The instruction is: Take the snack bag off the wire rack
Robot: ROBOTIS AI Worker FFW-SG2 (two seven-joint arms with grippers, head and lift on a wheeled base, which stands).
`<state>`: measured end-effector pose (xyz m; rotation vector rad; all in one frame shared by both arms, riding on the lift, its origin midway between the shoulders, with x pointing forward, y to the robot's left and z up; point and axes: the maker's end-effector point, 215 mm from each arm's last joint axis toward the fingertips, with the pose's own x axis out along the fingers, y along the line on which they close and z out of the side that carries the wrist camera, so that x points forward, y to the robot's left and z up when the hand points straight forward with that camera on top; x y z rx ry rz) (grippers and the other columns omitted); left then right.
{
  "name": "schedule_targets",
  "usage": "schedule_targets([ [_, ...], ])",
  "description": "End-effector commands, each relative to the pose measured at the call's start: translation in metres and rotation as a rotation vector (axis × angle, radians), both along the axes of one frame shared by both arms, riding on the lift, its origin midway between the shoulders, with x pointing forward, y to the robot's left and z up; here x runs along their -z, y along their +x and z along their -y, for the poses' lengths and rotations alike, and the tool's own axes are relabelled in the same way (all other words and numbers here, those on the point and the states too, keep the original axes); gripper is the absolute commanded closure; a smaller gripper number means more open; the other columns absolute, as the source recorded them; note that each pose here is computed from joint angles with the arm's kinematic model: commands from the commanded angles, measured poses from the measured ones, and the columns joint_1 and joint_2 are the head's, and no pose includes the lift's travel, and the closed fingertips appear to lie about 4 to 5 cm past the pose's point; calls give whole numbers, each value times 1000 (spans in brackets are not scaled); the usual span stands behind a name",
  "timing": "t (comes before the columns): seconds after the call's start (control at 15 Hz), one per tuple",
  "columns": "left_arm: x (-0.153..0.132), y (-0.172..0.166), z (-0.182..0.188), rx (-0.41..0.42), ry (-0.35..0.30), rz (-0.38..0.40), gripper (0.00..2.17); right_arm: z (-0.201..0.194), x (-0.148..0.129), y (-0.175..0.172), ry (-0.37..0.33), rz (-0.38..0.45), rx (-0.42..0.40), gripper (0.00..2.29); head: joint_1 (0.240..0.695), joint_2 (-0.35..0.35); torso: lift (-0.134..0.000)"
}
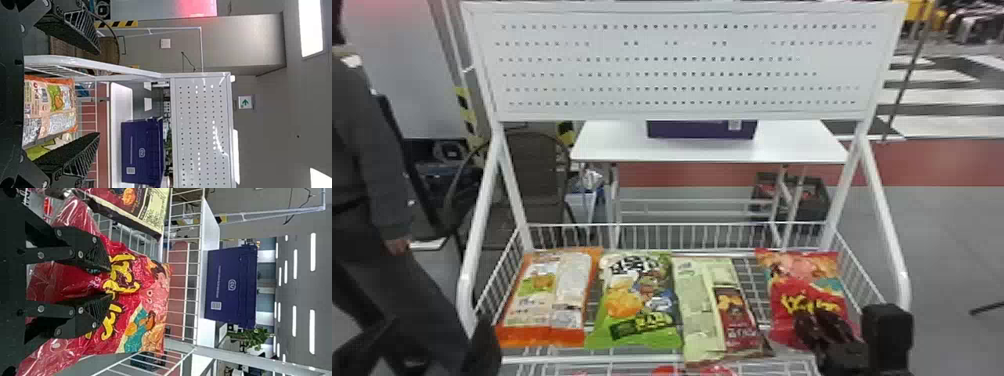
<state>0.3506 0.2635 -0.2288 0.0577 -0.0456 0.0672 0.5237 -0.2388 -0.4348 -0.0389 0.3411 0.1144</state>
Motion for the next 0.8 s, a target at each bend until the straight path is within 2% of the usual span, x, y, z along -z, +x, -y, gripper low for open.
schedule_targets([
  [0.0, 0, 0, 0, -4, -4, 0, 164, -2, -25, -1, 29, 55, -2, 1892, 499, 0, 0],
  [0.4, 2, 1, -1, -8, -3, -9, 164, 0, -101, -24, 88, 157, -21, 1889, 499, 0, 0],
  [0.6, 1, 1, -2, -8, -1, -8, 164, 0, -140, -61, 114, 209, -67, 1889, 499, 0, 0],
  [0.73, 1, 2, -3, -6, 2, -8, 164, 4, -163, -89, 127, 290, -83, 1889, 499, 0, 0],
])
